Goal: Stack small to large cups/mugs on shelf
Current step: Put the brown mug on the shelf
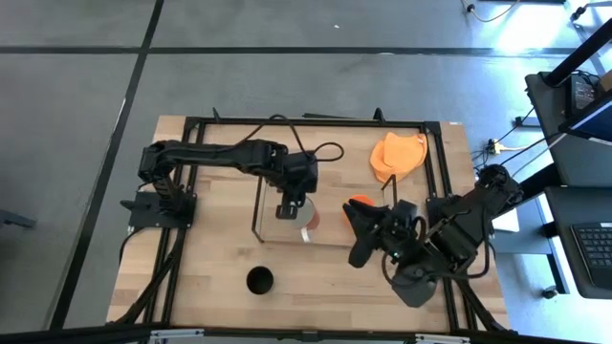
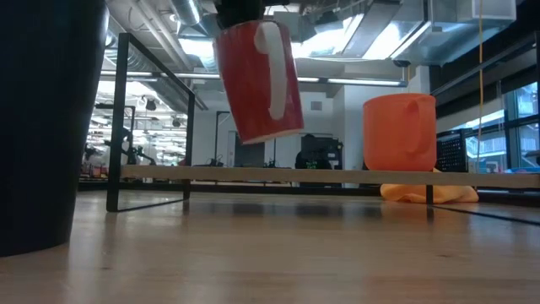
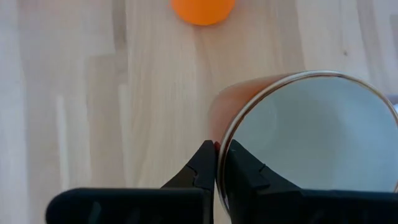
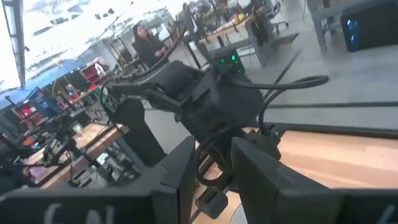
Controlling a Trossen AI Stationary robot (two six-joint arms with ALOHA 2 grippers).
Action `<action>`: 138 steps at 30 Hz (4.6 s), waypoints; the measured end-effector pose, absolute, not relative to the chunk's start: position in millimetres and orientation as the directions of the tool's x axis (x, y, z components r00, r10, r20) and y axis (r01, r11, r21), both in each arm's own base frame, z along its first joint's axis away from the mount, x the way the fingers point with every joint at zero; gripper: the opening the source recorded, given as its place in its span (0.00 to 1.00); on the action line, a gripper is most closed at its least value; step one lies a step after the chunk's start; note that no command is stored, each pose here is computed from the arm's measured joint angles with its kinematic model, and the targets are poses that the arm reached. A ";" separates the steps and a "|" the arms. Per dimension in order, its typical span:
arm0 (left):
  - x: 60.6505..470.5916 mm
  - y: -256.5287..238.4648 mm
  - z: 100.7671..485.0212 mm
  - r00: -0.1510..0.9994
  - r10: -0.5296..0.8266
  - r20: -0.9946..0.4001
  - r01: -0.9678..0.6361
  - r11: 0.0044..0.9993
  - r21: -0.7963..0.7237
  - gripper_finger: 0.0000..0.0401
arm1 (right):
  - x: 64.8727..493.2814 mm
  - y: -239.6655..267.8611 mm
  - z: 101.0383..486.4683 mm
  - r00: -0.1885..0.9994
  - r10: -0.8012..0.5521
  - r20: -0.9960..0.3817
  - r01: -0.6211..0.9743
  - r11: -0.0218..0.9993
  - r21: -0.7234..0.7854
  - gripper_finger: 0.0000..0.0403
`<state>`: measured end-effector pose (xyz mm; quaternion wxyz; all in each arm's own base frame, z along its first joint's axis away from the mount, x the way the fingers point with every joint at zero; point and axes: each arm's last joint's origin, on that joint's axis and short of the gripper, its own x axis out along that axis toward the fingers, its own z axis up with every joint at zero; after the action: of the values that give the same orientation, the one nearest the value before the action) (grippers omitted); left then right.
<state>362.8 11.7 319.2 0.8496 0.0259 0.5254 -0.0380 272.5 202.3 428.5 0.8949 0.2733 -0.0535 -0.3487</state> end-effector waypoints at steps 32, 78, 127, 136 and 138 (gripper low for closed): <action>368.7 38.7 303.3 0.397 -0.056 -0.916 0.067 0.997 -0.032 0.02 | 290.0 181.0 425.6 0.756 -0.632 -0.170 0.613 0.594 0.521 0.26; 369.4 35.7 283.5 0.370 -0.111 -0.922 0.046 0.994 -0.101 0.09 | 289.8 178.6 423.6 0.749 -0.638 -0.179 0.630 0.602 0.490 0.26; 292.5 -29.6 306.8 0.383 0.071 -0.921 -0.202 0.979 -0.008 0.03 | 287.9 176.7 419.3 0.748 -0.630 -0.210 0.649 0.627 0.431 0.26; 292.8 -35.8 269.1 0.411 0.006 -0.912 -0.222 0.971 -0.093 0.04 | 287.7 176.5 419.0 0.747 -0.630 -0.211 0.650 0.629 0.426 0.26; 295.0 -36.6 266.5 0.435 0.001 -0.900 -0.222 0.969 -0.107 0.04 | 287.6 176.5 418.9 0.747 -0.630 -0.211 0.651 0.629 0.426 0.26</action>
<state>295.0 -36.6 266.5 0.8406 -0.1051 0.5273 0.0663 287.6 176.5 418.9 0.9022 0.2441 0.0209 -0.3549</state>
